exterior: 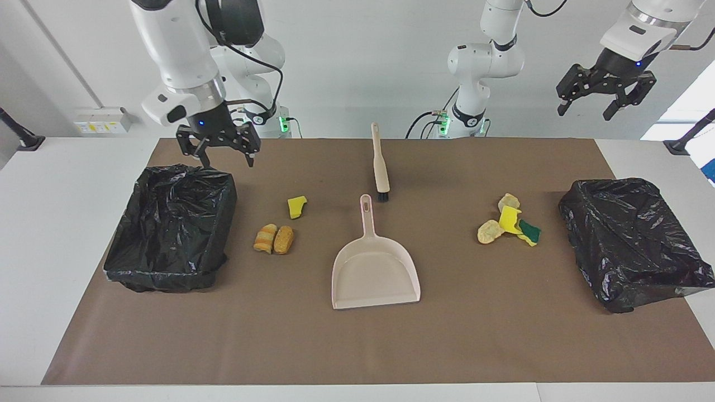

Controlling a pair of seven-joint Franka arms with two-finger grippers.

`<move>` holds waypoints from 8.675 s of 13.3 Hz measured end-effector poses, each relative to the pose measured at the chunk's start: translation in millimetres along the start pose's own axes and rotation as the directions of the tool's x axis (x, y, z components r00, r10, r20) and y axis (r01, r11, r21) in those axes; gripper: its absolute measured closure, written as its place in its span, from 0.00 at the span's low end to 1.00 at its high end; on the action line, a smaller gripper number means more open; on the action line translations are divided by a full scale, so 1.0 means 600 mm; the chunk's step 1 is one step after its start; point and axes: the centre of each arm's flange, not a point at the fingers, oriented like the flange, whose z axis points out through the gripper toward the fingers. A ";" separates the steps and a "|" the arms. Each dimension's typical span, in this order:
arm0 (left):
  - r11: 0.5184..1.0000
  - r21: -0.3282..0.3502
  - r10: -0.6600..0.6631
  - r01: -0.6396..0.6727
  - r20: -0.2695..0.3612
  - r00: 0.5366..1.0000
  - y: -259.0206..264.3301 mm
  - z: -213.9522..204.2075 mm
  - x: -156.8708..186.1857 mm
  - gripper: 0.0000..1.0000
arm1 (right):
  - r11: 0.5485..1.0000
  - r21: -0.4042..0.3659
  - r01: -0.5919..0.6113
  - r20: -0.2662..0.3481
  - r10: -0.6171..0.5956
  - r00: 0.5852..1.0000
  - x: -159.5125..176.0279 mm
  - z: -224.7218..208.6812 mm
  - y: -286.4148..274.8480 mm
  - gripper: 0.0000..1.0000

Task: Sweep and dump trash in bin
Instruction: 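Reach the right gripper to the dustpan while the left gripper reaches the brush, then slide the dustpan toward the sponge pile while the left gripper grasps the brush, then sweep the bread and sponge into the dustpan with the left gripper's brush, then carry the loaded dustpan with the right gripper over the nearby bin, then tilt the dustpan with the right gripper to dump trash into the bin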

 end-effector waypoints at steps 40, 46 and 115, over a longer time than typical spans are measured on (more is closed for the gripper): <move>0.976 0.087 -0.218 0.202 0.248 0.944 0.605 0.596 -0.291 0.74 | 0.986 0.125 0.112 0.198 -0.136 0.971 0.029 0.320 -0.296 0.68; 0.939 0.066 -0.345 0.339 0.168 0.924 0.295 0.435 -0.114 0.74 | 0.870 0.171 0.463 0.168 -0.489 0.856 0.056 0.268 -0.153 0.68; 0.975 0.029 -0.221 0.221 0.259 0.940 0.610 0.612 -0.386 0.74 | 0.366 0.020 0.931 0.341 -0.877 0.337 -0.052 0.099 0.629 0.68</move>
